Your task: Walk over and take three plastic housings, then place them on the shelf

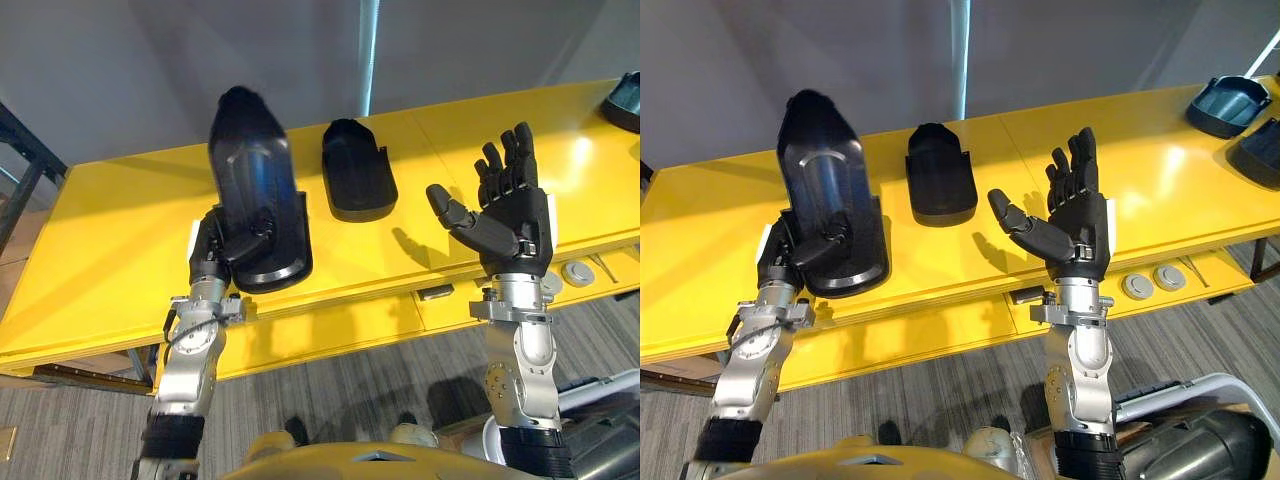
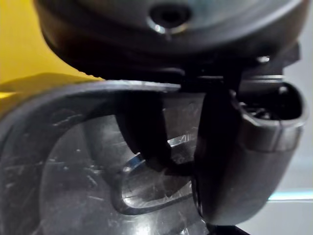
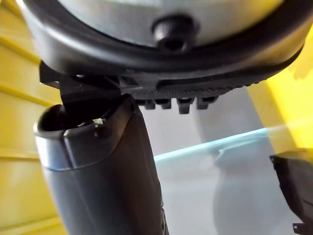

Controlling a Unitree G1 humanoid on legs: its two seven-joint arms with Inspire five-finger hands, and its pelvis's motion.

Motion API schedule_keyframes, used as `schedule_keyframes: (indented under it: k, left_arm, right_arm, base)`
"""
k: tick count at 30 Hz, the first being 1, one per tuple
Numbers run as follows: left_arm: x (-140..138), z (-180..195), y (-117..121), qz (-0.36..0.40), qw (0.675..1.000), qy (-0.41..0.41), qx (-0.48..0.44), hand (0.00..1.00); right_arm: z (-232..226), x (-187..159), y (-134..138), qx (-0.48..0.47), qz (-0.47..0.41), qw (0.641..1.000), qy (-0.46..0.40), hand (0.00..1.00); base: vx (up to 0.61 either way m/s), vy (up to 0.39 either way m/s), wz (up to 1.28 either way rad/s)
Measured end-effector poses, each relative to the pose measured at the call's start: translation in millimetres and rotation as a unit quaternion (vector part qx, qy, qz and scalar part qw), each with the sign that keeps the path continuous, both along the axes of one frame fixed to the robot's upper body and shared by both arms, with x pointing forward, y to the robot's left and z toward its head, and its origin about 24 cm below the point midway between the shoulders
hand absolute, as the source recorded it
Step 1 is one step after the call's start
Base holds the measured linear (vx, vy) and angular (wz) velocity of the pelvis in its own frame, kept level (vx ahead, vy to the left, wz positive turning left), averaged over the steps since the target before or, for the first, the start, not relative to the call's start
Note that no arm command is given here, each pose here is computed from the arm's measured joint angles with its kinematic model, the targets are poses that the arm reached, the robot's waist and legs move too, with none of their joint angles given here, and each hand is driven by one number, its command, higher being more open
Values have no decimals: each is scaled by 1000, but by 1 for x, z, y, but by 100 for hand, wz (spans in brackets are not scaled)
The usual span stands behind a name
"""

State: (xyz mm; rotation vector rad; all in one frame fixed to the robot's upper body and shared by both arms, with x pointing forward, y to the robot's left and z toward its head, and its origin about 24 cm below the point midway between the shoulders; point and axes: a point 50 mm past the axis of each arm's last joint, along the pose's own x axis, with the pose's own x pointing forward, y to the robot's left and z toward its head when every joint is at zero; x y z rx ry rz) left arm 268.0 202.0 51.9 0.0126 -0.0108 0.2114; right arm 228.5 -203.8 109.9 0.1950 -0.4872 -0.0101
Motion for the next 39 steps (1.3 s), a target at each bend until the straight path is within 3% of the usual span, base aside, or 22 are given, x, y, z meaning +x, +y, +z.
schedule_keyframes:
  k: [4,14,28,29,39]
  left_arm:
    - [22,4,15,54,998,11,6,0]
    - [55,23,50,86,994,44,51,0]
    - [68,52,89,74,993,62,64,0]
    - [67,53,90,73,994,60,62,100]
    - [70,56,96,68,992,75,80,100]
  right_arm:
    - [1,2,2,-23,25,999,7,100]
    - [18,14,3,-73,74,994,-12,100]
    - [26,21,17,-87,123,989,-9,100]
    - [28,20,19,-88,125,988,-11,100]
    - [36,17,23,-90,131,987,-30,100]
  base:
    - [-89,-12,-12]
    - [-42,-6,-5]
    - [-25,-13,-3]
    - [-8,-56,2]
    - [-1,-4,1]
